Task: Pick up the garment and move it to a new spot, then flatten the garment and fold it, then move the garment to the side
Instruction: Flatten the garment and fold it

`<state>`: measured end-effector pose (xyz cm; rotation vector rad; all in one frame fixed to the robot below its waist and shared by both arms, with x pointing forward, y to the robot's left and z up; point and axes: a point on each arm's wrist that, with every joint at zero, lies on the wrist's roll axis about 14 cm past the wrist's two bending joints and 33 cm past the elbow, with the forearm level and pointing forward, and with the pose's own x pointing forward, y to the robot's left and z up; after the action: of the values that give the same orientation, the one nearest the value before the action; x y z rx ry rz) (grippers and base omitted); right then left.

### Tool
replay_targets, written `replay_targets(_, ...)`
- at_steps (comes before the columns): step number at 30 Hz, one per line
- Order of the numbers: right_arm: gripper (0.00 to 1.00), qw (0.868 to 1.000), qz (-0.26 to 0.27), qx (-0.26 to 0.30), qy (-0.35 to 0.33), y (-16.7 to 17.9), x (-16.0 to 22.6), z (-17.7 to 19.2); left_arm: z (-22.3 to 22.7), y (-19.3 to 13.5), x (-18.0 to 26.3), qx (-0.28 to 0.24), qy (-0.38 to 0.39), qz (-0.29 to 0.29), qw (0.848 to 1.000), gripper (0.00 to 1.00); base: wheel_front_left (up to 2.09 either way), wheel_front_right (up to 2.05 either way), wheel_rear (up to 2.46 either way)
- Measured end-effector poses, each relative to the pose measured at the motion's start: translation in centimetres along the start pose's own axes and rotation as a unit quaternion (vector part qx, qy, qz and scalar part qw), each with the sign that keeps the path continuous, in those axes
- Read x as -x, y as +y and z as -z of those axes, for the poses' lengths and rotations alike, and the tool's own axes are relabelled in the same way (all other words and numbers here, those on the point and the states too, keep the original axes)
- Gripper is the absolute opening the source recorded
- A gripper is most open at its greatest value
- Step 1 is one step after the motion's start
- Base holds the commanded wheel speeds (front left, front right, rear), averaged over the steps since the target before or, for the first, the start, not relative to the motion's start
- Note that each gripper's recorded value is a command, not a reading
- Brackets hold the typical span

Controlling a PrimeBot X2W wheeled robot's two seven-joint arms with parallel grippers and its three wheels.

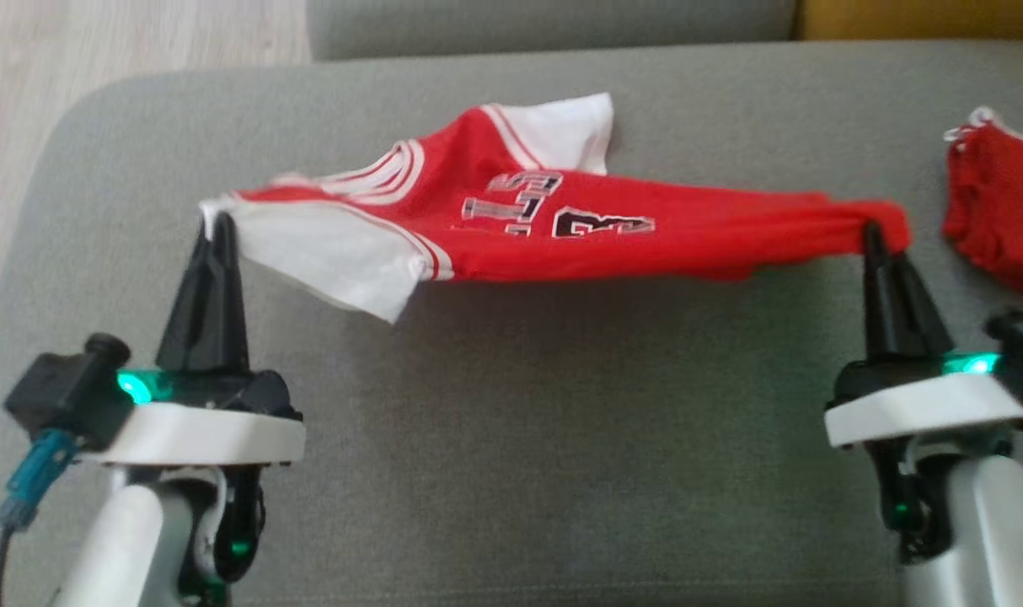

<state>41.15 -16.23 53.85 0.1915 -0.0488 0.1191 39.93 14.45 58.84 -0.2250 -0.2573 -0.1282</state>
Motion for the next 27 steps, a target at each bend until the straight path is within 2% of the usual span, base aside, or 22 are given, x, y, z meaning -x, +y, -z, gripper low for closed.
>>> replay_targets(4, 0.00, 0.994, -0.008, 0.018, -0.107, 0.7, 1.8, -7.6, -6.3, -2.5, -0.6, -0.022, -0.087, 0.047, 0.995, 0.00, 0.00, 0.00, 0.00)
replay_targets(9, 0.00, 0.978, -0.005, 0.047, -0.202, 1.0, 4.1, -14.0, -12.8, -5.5, -0.2, -0.050, -0.174, 0.099, 0.979, 0.00, 0.00, 0.00, 0.00)
replay_targets(10, 0.00, 0.978, -0.005, 0.047, -0.202, 1.0, 4.1, -14.0, -12.8, -5.5, -0.2, -0.050, -0.174, 0.099, 0.979, 0.00, 0.00, 0.00, 0.00)
replay_targets(15, 0.00, 0.964, 0.000, 0.080, -0.252, 1.4, 5.8, -17.9, -18.3, -8.3, 0.6, -0.076, -0.243, 0.146, 0.956, 0.00, 0.00, 0.00, 0.00)
replay_targets(19, 0.00, 0.957, -0.003, 0.100, -0.271, 2.1, 5.7, -19.8, -20.7, -9.6, 0.1, -0.097, -0.267, 0.169, 0.944, 0.00, 0.00, 0.00, 0.00)
replay_targets(21, 0.00, 0.958, -0.009, 0.105, -0.265, 2.5, 5.0, -19.8, -20.8, -10.0, -0.7, -0.103, -0.263, 0.179, 0.942, 0.00, 0.00, 0.00, 0.00)
replay_targets(27, 0.00, 0.962, -0.030, 0.118, -0.245, 3.1, 1.2, -19.3, -18.0, -9.7, -6.0, -0.124, -0.205, 0.191, 0.952, 0.00, 0.00, 0.00, 0.00)
